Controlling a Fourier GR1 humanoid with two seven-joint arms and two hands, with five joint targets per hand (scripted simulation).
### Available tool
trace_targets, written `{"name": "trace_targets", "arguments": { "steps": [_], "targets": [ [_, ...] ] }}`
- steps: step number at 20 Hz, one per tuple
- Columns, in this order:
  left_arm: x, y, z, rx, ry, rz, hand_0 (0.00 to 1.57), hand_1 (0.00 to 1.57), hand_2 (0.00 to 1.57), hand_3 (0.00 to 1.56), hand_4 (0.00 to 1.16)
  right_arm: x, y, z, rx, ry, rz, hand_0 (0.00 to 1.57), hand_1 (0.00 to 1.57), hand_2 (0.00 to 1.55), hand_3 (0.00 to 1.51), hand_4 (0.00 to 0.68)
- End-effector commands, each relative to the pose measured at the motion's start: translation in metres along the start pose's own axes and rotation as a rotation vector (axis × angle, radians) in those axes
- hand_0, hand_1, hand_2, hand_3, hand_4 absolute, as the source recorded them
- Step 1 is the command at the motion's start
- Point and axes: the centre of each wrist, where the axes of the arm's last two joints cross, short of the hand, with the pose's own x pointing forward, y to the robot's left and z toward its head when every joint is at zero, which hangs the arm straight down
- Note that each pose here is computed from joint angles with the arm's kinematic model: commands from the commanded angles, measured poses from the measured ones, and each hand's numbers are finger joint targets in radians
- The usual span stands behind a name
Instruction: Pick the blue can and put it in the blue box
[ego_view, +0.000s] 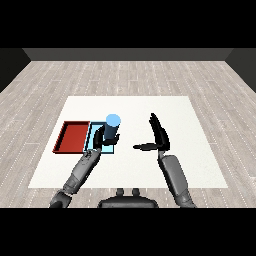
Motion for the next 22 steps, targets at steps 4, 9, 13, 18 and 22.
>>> {"name": "trace_targets", "arguments": {
  "steps": [4, 9, 13, 18, 22],
  "targets": [
    [0.0, 0.064, -0.0286, 0.066, 0.107, -0.132, 1.57, 1.57, 1.57, 1.49, 1.12, -0.017, -0.002, 0.008, -0.049, 0.024, -0.066, 0.0, 0.0, 0.0, 0.0, 0.0],
    [-0.038, 0.069, -0.0239, 0.125, 0.328, -0.324, 1.57, 1.57, 1.57, 1.48, 1.06, -0.01, -0.018, 0.007, -0.075, 0.048, -0.086, 0.0, 0.0, 0.0, 0.0, 0.0],
    [-0.047, 0.108, -0.0364, 0.162, 0.45, -0.652, 0.91, 0.91, 0.78, 0.5, 0.93, -0.021, -0.03, 0.009, -0.11, 0.062, -0.07, 0.0, 0.0, 0.0, 0.0, 0.0],
    [-0.049, 0.09, -0.0568, 0.119, 0.593, -0.775, 0.7, 0.7, 0.57, 0.27, 0.88, -0.053, -0.039, 0.008, -0.137, 0.076, -0.074, 0.0, 0.0, 0.0, 0.0, 0.0],
    [-0.067, 0.061, -0.0476, 0.104, 0.753, -0.73, 1.21, 1.21, 1.03, 0.0, 0.8, -0.054, -0.05, 0.012, -0.138, 0.107, -0.079, 0.0, 0.0, 0.0, 0.0, 0.0]
  ]
}}
